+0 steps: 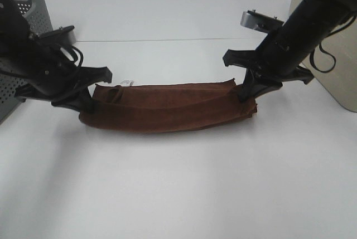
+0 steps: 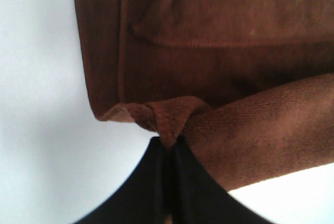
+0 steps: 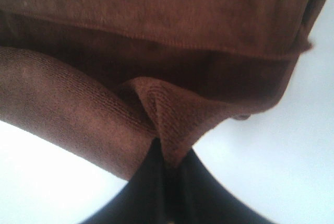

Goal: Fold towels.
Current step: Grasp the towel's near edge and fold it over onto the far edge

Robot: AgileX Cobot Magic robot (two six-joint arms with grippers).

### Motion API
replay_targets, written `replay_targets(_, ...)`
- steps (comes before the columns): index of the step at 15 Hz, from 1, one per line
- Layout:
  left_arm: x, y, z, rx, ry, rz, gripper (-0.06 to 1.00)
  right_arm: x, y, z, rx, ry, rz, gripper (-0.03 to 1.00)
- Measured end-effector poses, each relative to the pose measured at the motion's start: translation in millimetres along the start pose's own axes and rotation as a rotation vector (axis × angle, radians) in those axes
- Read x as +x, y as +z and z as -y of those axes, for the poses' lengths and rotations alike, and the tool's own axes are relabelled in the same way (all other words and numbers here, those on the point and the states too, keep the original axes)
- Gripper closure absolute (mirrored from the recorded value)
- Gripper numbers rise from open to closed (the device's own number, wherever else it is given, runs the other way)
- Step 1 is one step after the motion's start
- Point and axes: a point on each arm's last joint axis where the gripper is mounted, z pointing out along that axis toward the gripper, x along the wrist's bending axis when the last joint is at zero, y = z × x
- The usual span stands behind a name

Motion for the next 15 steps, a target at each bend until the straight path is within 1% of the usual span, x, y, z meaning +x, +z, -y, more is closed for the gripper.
replay_targets(2, 3.9, -3.0, -23.4, -0.070, -0.047, 0.004, 0.94, 0.8, 0.2, -23.6, -0.022, -0.008, 0.015, 0.97)
replay_targets(5, 20.0, 13.3, -51.2, -0.118, -0.091, -0.012, 0.94, -3.5, 14.3, -53.4, -0.048, -0.007, 0.040, 0.97)
replay_targets(7, 25.2, 30.0, -59.1, -0.130, -0.101, -0.022, 0.94, -7.0, 27.4, -65.0, -0.046, -0.006, 0.043, 0.97)
replay_targets(9, 28.3, 45.9, -61.4, -0.120, -0.105, -0.030, 0.91, -11.5, 41.9, -70.1, -0.030, 0.006, 0.047, 0.95)
replay_targets(10, 29.6, 50.6, -61.2, -0.113, -0.104, -0.034, 0.85, -13.2, 46.7, -70.1, -0.023, 0.017, 0.049, 0.90)
replay_targets(11, 30.3, 52.3, -61.2, -0.112, -0.091, -0.037, 0.75, -14.0, 48.8, -70.2, -0.021, 0.018, 0.050, 0.78)
replay_targets(12, 30.3, 52.5, -61.7, -0.116, -0.069, -0.038, 0.61, -14.0, 48.8, -70.3, -0.022, 0.023, 0.050, 0.59)
replay_targets(13, 29.6, 51.6, -63.5, -0.123, -0.040, -0.037, 0.43, -13.6, 48.2, -70.4, -0.019, 0.034, 0.049, 0.40)
replay_targets(14, 29.3, 51.4, -63.8, -0.122, -0.017, -0.038, 0.28, -13.5, 48.3, -69.2, -0.006, 0.041, 0.048, 0.23)
replay_targets(15, 29.3, 51.4, -63.8, -0.122, -0.009, -0.039, 0.21, -13.1, 47.2, -68.0, 0.014, 0.040, 0.048, 0.15)
